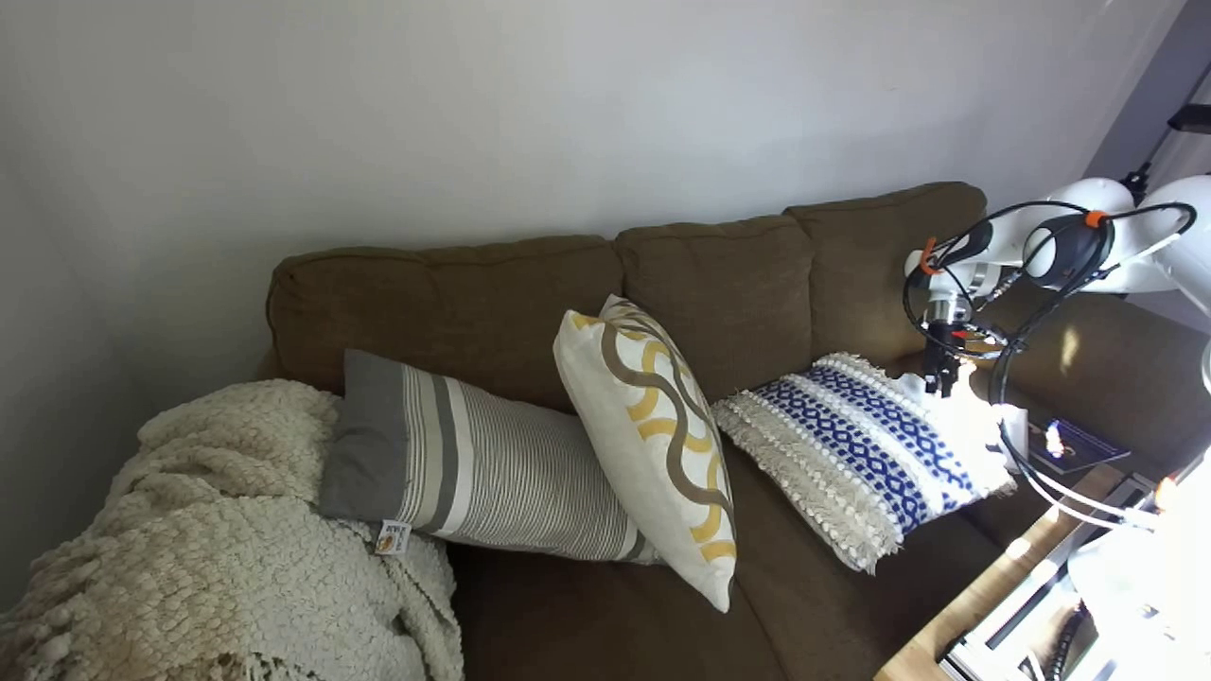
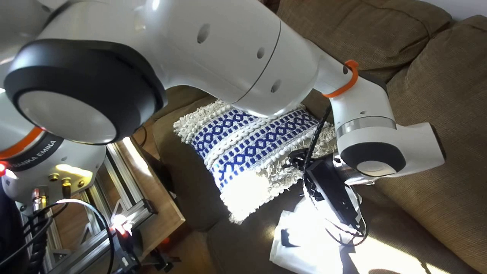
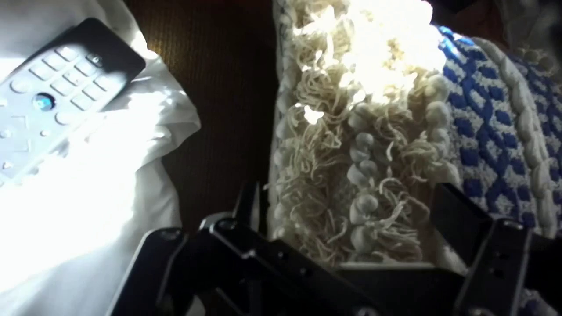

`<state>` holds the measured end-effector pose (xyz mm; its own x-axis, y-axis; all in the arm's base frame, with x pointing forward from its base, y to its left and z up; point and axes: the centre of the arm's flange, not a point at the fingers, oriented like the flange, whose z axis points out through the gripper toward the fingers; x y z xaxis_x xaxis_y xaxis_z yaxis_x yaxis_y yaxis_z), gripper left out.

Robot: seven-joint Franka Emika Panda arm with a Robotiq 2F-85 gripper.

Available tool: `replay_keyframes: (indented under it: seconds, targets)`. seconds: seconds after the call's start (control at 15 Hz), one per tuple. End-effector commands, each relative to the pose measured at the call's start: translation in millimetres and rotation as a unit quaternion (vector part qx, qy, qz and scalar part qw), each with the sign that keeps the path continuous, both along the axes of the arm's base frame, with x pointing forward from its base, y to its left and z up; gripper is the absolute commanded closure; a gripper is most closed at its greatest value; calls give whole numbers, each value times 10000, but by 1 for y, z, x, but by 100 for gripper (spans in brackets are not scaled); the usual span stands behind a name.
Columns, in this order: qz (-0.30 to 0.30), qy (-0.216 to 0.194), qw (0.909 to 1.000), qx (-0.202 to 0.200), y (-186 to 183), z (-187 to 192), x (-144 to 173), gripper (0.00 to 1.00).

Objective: Put the pillow upright

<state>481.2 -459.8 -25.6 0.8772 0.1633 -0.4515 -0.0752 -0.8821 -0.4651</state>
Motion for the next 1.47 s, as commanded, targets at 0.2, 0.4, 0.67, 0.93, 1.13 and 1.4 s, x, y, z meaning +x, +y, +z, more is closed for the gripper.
replay_keyframes:
  seconds: [0.2,0.4,0.67,0.93,1.13,1.4]
  targets:
    - [22,-1103,9934,314,13,-66,3,0]
    - [43,-1305,9873,905,27,-79,4,25]
    - [164,-1402,9823,1234,31,-83,0,51]
    - [204,-1428,9799,1378,34,-69,-9,81]
    - [498,-1515,9773,1394,44,-48,-20,98]
    - [1241,-1720,9685,1308,85,-14,-34,96]
